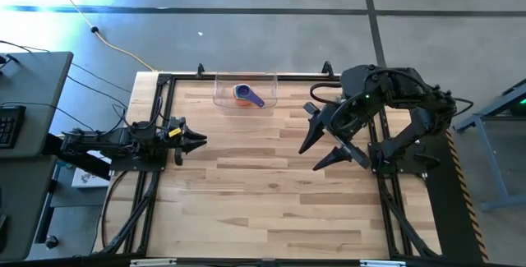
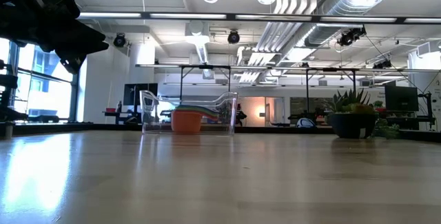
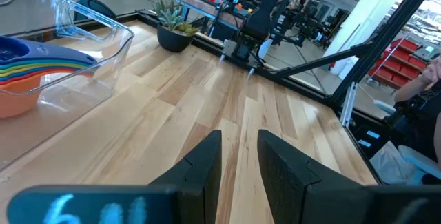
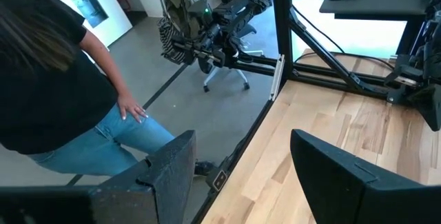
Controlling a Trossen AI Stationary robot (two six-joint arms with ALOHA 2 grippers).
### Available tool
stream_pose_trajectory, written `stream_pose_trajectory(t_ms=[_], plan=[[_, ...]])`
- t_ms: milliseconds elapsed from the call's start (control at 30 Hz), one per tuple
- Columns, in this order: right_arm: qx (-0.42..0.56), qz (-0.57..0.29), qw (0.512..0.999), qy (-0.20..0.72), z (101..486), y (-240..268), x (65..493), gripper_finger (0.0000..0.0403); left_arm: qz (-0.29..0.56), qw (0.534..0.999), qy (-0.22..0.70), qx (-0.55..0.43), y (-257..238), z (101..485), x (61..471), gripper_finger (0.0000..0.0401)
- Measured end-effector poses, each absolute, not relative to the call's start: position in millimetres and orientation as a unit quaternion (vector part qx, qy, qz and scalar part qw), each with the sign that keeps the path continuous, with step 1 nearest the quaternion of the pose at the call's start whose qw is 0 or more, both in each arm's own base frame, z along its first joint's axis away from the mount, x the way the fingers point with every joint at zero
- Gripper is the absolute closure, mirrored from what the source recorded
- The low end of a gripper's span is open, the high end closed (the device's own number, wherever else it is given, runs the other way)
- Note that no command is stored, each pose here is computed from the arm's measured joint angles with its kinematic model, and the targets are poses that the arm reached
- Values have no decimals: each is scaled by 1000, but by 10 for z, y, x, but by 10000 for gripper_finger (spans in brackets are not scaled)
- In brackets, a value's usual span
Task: Nest measuring cups in basket
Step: Return to Home Position
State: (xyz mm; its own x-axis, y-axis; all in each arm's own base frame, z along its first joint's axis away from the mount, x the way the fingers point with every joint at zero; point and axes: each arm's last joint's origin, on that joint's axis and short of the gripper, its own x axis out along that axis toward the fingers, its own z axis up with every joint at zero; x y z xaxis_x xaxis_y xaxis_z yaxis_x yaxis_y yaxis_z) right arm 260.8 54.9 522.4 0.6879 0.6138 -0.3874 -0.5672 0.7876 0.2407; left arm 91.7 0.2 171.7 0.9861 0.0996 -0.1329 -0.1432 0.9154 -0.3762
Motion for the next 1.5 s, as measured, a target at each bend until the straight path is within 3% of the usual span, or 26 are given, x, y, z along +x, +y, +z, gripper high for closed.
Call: stream_pose_trajectory(t_ms=[933, 1200, 1500], plan=[[34, 326, 908, 262, 5202, 512, 2425, 174, 62, 977, 56, -196, 2, 1717, 917, 316], [-5, 356, 916, 185, 5462, 325, 1845, 174, 62, 977, 56, -196, 2, 1717, 917, 316], [-29, 302, 944, 133, 5617, 123, 1043, 174, 62, 977, 56, -196, 2, 1717, 917, 316]])
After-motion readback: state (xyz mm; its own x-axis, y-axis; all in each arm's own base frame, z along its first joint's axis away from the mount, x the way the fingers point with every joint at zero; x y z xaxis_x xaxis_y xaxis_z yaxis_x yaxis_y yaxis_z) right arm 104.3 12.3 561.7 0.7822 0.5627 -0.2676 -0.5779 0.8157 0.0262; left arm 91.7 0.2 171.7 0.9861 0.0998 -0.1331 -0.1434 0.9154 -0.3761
